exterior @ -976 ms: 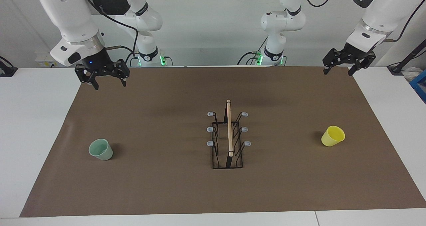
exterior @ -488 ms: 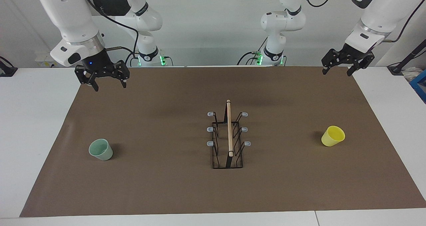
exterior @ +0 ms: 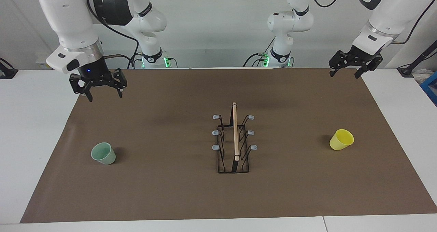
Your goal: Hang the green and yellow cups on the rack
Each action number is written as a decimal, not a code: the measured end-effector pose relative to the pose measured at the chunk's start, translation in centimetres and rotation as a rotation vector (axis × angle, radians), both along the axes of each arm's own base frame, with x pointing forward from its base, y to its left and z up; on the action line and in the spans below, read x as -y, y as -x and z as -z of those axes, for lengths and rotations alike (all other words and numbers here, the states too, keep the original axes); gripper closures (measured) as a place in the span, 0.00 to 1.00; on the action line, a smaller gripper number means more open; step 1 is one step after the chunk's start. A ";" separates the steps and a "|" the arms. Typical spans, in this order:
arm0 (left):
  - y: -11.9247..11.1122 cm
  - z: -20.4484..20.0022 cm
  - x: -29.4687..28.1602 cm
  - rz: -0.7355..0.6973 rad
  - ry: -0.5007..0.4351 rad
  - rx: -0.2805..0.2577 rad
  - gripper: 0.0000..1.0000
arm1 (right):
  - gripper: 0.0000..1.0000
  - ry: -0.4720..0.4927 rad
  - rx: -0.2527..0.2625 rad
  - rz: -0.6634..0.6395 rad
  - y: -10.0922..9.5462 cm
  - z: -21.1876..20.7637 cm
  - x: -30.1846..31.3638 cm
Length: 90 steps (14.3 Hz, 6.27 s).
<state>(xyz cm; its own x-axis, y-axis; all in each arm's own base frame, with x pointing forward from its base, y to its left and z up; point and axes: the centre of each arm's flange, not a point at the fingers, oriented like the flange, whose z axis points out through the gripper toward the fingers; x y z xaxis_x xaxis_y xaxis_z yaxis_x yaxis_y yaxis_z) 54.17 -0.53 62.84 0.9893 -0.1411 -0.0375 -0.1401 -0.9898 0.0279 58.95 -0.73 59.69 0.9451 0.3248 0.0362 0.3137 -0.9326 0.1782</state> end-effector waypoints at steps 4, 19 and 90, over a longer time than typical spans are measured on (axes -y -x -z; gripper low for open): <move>-0.8 1.4 -0.6 -0.039 0.005 -0.021 0.00 | 0.00 0.065 -0.091 -0.132 0.9 0.5 -0.4; -10.6 11.7 -9.7 -1.072 0.225 -0.181 0.00 | 0.00 0.640 -0.570 -1.088 3.0 8.1 -5.0; -6.1 8.8 7.4 -0.827 0.194 0.366 0.32 | 0.35 0.284 -0.372 -0.908 -2.6 14.5 -10.7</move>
<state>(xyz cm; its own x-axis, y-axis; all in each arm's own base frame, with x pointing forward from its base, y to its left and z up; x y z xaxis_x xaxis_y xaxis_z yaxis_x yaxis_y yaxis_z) 60.23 -7.94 54.03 0.7232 0.6446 0.2480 0.5765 -0.7612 0.2971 61.59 9.93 45.21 0.2734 0.8751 -0.3992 0.9618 -0.2534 0.1031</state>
